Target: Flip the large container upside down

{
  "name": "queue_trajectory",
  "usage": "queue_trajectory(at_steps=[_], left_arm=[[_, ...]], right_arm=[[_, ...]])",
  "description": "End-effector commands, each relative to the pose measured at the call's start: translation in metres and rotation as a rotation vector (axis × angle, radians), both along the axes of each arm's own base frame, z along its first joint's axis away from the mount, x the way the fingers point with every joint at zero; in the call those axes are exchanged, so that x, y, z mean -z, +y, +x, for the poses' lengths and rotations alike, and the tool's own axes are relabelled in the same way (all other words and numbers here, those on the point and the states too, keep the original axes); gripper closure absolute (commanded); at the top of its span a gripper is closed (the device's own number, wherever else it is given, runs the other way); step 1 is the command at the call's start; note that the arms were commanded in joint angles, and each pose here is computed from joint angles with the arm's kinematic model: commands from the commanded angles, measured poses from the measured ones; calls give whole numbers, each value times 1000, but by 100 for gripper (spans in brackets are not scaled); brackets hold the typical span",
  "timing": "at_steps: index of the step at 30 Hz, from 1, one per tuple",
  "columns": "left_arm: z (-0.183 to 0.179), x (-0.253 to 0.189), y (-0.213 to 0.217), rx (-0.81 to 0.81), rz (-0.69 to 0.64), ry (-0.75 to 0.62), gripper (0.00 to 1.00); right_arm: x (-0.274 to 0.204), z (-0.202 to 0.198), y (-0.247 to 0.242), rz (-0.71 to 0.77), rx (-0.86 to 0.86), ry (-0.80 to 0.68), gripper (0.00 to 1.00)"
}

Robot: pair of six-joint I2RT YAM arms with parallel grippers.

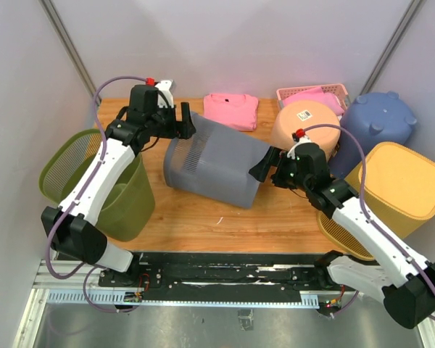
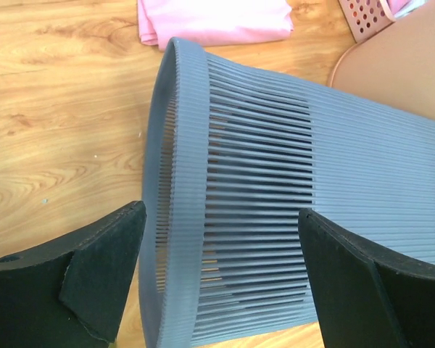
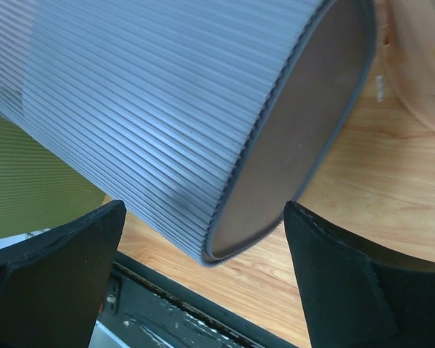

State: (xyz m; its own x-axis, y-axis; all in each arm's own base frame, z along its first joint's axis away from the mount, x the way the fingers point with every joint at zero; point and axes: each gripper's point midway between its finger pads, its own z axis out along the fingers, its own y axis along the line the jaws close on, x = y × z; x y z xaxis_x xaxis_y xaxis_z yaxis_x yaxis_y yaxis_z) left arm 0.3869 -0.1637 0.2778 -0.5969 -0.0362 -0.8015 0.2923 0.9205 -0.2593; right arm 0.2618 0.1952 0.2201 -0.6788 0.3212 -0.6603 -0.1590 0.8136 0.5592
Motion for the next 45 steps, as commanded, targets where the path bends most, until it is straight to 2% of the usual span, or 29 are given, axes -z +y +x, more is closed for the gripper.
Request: queue_trajectory(at_steps=[1, 5, 13, 24, 29, 38, 45], left_arm=[[5, 7, -2, -5, -6, -5, 11], [6, 24, -15, 36, -43, 51, 14], [7, 36, -20, 53, -51, 70, 15], [22, 37, -21, 37, -49, 44, 12], [30, 42, -23, 19, -55, 39, 10], [37, 59, -48, 83, -166, 68, 10], [44, 74, -67, 126, -256, 84, 3]], right_arm=[[-20, 13, 36, 207, -49, -43, 8], [-30, 16, 57, 292, -120, -45, 8], [-99, 6, 80, 452, -260, -185, 7], [-181, -4, 101, 505, -371, -366, 7], [-195, -1, 110, 504, -387, -404, 7], [-204, 3, 128, 491, -420, -429, 7], [-194, 11, 129, 450, -387, -433, 7]])
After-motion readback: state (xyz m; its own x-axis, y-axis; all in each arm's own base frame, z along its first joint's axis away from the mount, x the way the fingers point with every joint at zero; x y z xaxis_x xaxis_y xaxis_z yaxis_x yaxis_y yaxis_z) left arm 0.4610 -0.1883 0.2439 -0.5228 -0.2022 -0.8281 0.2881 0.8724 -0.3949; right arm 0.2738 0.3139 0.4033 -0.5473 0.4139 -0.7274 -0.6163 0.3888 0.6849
